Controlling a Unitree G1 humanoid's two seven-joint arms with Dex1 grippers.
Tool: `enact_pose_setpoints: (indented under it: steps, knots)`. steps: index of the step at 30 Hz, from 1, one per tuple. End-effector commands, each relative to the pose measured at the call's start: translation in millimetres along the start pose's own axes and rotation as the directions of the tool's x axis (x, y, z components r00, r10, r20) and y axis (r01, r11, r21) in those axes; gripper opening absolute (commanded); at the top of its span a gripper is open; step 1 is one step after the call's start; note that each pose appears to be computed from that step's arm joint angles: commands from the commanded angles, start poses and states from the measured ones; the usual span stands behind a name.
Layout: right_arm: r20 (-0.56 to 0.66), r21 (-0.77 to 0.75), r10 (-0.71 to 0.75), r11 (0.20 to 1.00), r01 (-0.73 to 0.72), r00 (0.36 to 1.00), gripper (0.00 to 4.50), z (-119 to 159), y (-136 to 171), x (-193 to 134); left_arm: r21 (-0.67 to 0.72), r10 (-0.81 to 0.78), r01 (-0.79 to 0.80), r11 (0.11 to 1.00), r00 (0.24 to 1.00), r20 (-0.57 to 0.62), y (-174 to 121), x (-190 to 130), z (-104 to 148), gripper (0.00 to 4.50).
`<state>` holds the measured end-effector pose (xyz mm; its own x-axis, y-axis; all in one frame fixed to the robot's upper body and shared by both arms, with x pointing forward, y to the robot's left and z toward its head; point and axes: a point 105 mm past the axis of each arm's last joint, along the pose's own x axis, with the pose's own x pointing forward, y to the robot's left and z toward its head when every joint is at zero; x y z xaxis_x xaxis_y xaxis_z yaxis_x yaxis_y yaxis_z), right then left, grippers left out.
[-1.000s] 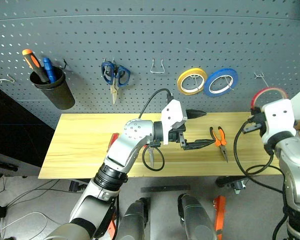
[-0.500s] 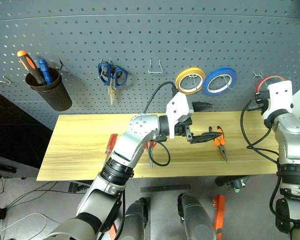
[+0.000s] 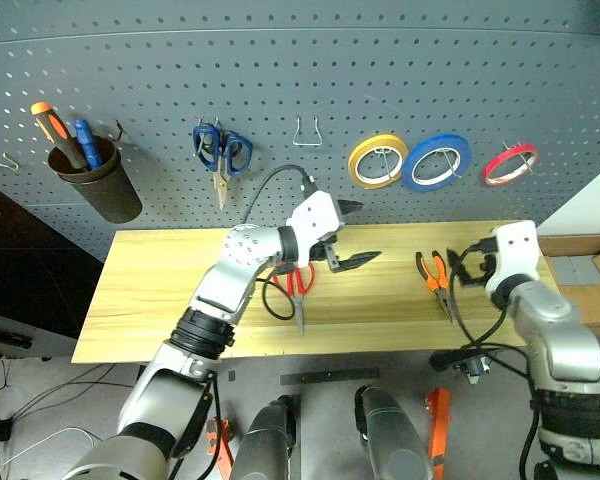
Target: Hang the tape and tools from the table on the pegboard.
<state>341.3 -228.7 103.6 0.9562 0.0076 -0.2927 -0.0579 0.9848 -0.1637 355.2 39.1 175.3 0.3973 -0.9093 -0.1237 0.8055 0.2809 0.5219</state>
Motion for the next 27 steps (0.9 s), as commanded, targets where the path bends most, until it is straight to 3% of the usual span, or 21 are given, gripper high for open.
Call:
enact_pose_setpoints:
  steps: [1,5,14,26,27]
  knots:
    - [-0.108,0.099,-0.016,0.995,0.027,0.994,4.43,-13,10,3,0.048,0.006,-0.005,0.999,1.000,-0.006,4,-10,-3,4.50]
    - [-0.236,0.151,0.004,0.988,0.033,0.972,4.43,-35,22,21,0.051,0.008,-0.007,0.999,1.000,-0.018,4,-14,-7,4.50]
    - [-0.301,0.139,-0.035,0.987,0.080,0.953,4.43,-40,9,65,0.042,0.019,-0.018,0.999,1.000,-0.024,1,-15,-9,4.50]
    - [-0.426,0.197,0.046,0.979,0.043,0.903,4.43,-59,10,78,0.027,0.058,-0.058,0.998,0.998,-0.029,5,-20,-11,4.50]
    - [-0.429,0.190,0.044,0.981,0.043,0.902,4.26,-60,9,79,0.023,0.063,-0.062,0.998,0.998,-0.029,5,-20,-12,4.50]
